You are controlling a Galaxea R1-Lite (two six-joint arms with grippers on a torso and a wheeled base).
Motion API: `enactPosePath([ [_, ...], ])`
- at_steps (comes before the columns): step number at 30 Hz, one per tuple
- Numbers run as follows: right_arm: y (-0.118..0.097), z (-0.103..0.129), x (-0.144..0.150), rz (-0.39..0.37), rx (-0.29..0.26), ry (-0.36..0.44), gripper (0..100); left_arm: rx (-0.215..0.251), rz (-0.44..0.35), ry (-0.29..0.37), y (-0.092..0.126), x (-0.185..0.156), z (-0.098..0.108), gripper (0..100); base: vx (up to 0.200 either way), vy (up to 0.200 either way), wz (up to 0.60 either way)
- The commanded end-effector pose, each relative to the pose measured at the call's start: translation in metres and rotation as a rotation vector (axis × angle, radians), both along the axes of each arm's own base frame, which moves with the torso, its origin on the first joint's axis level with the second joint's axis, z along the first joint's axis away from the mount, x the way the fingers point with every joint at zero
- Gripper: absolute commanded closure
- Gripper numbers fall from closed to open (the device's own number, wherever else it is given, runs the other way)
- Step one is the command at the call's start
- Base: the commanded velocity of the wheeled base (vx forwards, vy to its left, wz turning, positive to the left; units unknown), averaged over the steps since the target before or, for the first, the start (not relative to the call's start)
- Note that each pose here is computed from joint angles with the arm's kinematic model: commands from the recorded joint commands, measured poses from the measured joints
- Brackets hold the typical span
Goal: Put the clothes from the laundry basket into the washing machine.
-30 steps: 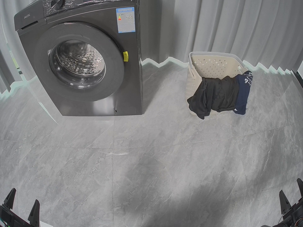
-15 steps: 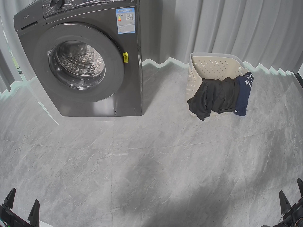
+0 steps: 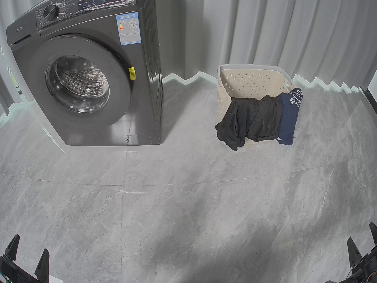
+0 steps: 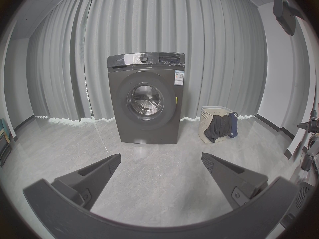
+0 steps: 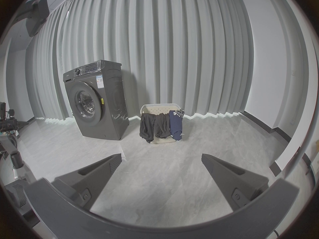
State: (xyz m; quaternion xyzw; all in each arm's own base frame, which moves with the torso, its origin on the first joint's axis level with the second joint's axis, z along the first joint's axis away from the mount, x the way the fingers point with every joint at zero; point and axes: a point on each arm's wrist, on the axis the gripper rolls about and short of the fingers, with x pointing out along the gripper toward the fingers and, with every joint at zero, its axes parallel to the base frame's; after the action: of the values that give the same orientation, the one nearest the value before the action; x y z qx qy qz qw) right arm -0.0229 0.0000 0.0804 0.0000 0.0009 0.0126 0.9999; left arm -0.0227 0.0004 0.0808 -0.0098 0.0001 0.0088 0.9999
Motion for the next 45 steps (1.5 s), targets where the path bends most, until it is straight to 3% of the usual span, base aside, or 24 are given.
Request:
enactPosePath([
  [1, 0.0000, -0.0048, 0.0000, 0.001, 0.000, 0.000, 0, 0.000, 0.001, 0.000, 0.0000, -0.0001, -0.0048, 0, 0.000, -0.200, 0.00],
  [6, 0.0000, -0.0048, 0.0000, 0.001, 0.000, 0.000, 0, 0.000, 0.001, 0.001, 0.0000, 0.0000, -0.0053, 0, 0.000, -0.200, 0.00],
  [16, 0.0000, -0.0053, 0.0001, 0.001, 0.000, 0.001, 0, 0.001, 0.001, 0.000, 0.0000, -0.0001, -0.0048, 0, 0.000, 0.000, 0.00],
  [34, 0.0000, -0.0048, 0.0000, 0.001, 0.000, 0.000, 0, -0.002, 0.001, 0.000, 0.0000, -0.0001, -0.0048, 0, 0.200, 0.000, 0.00],
  [45, 0.0000, -0.0048, 0.0000, 0.001, 0.000, 0.000, 0, -0.003, 0.001, 0.000, 0.0000, -0.0001, -0.0048, 0, 0.000, 0.000, 0.00],
])
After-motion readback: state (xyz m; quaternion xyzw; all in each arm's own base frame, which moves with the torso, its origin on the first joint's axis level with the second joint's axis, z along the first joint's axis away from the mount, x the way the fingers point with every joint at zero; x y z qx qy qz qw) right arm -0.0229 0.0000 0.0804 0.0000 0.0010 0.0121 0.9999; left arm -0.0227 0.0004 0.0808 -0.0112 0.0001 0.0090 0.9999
